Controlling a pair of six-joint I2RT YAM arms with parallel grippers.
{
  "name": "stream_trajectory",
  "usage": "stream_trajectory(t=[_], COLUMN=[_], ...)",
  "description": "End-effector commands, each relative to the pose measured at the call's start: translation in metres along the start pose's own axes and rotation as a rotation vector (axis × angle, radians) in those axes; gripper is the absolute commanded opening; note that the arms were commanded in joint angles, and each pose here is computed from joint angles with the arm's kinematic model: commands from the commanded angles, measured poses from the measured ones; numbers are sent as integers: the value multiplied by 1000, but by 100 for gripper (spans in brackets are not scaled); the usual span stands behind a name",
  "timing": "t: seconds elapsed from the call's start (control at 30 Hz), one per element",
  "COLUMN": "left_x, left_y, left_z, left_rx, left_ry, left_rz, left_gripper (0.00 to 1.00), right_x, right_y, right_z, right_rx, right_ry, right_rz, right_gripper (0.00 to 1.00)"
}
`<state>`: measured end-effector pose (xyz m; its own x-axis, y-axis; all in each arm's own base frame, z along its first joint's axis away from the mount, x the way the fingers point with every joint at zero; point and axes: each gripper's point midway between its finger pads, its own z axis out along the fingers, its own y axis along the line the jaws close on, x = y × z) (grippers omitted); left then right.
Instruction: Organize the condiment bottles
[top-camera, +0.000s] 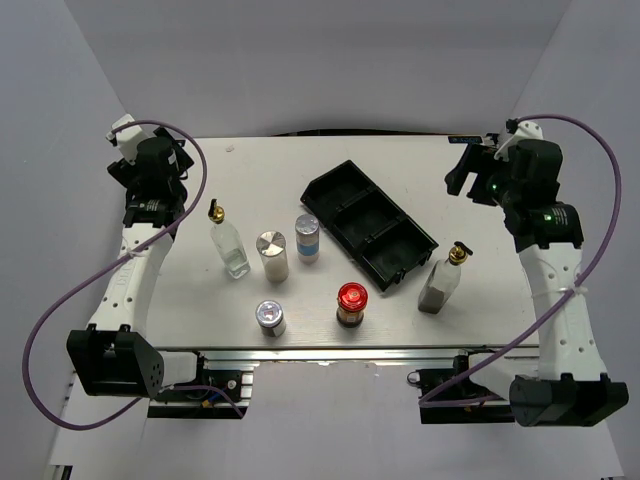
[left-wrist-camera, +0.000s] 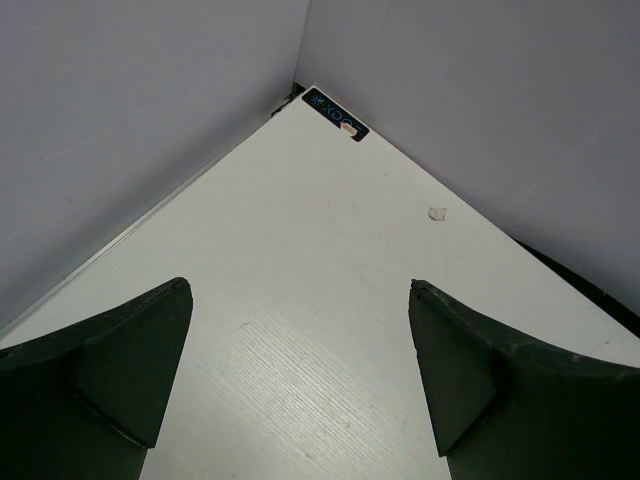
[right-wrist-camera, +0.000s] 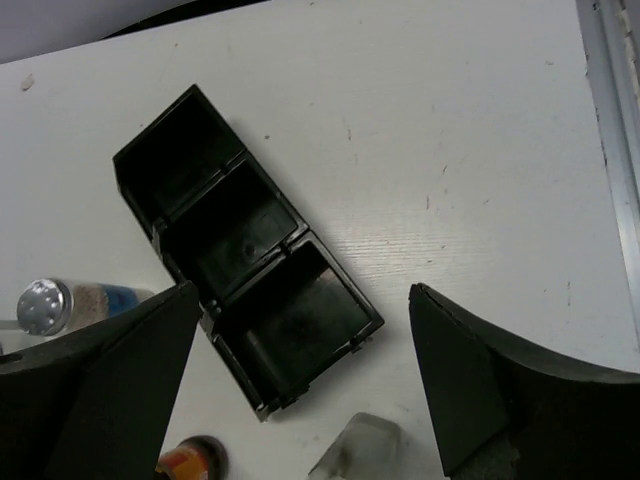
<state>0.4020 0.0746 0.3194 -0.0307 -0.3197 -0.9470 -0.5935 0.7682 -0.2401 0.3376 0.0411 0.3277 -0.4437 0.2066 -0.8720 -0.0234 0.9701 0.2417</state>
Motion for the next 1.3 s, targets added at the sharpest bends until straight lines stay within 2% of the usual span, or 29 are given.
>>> stream_trajectory(t=[0.0, 0.17, 0.47, 0.73, 0.97, 1.27], left_x=[-5, 0, 4, 14, 25, 24], left_y=[1, 4, 9, 9, 9, 8], left_z=[-8, -9, -11, -6, 0, 1], left_rx=[25, 20, 18, 10, -2, -4], left_ry=[-2, 7, 3, 26, 55, 55], left_rz=[-7, 6, 15, 35, 57, 52], left_gripper=[98, 98, 98, 98, 98, 98], right_x=[3, 12, 65, 103, 103, 125], right_y=[17, 29, -1, 18, 6, -6], right_z=[-26, -45, -57, -54, -59, -55], right_rx=[-80, -156, 57, 30, 107, 151], right_ry=[19, 5, 165, 224, 155, 172], right_rz=[36, 9, -38, -144, -126, -108], right_gripper=[89, 89, 89, 89, 89, 89])
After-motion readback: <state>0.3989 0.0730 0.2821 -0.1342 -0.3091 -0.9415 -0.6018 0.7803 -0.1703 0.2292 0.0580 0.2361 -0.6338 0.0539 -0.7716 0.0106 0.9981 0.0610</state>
